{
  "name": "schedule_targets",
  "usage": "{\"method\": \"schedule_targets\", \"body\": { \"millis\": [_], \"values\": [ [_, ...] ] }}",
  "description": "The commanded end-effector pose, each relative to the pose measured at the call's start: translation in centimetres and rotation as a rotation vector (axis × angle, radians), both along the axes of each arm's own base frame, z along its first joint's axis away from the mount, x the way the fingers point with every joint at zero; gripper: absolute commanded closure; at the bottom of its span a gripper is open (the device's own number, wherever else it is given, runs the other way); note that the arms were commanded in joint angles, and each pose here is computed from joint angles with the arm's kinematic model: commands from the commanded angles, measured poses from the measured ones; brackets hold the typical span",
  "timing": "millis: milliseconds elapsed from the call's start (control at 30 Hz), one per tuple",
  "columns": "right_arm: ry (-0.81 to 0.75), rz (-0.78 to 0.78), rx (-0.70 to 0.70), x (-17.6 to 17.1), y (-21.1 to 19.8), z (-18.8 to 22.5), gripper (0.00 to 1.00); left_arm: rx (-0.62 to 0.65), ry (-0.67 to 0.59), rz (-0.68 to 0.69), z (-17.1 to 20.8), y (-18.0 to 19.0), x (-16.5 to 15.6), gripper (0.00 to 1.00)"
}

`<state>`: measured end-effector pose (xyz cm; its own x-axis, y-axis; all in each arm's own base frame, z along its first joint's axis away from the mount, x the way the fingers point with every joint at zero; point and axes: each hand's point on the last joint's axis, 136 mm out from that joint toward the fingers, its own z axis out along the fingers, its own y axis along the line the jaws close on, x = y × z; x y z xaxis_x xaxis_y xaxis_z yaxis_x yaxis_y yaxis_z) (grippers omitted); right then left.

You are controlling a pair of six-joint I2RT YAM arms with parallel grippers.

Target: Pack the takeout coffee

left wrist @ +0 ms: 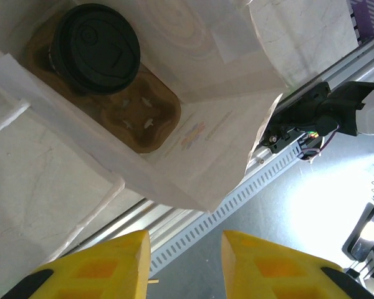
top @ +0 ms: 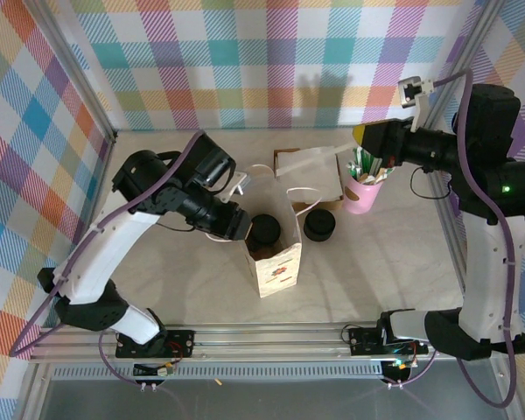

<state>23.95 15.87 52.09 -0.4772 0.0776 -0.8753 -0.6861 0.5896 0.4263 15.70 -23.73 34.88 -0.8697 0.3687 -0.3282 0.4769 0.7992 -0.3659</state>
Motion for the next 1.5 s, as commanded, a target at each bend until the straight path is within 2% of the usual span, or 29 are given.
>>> {"method": "schedule_targets", "body": {
  "millis": [0,400,667,867,1133,1467],
  "values": [
    [-0.054,0.094,-0.004,-3.1,0.8,0.8,1.0,0.038,0.032,-0.007,-0.3,1.6,-1.8,0.65],
    [0.018,0.17,-0.116,-5.2,2.4,-2.6,1.0,0.06,0.006,0.009,-0.7,2.9,-2.0,0.66],
    [0.086,0.255,-0.396,-5.3,5.5,-7.8,1.0,0.056,-0.024,0.023,-0.9,3.2,-1.8,0.65],
    [0.102,0.306,-0.548,-4.6,7.5,-10.5,1.0,0.017,0.013,-0.056,-0.6,2.2,-2.8,0.68],
    [0.096,0.331,-0.607,-3.8,9.1,-11.9,1.0,0.114,0.096,-0.148,-1.6,2.3,-3.5,0.68],
    [0.128,0.4,-0.652,-4.8,10.1,-13.5,1.0,0.112,0.099,-0.188,-2.0,1.6,-3.3,0.66]
  ]
}}
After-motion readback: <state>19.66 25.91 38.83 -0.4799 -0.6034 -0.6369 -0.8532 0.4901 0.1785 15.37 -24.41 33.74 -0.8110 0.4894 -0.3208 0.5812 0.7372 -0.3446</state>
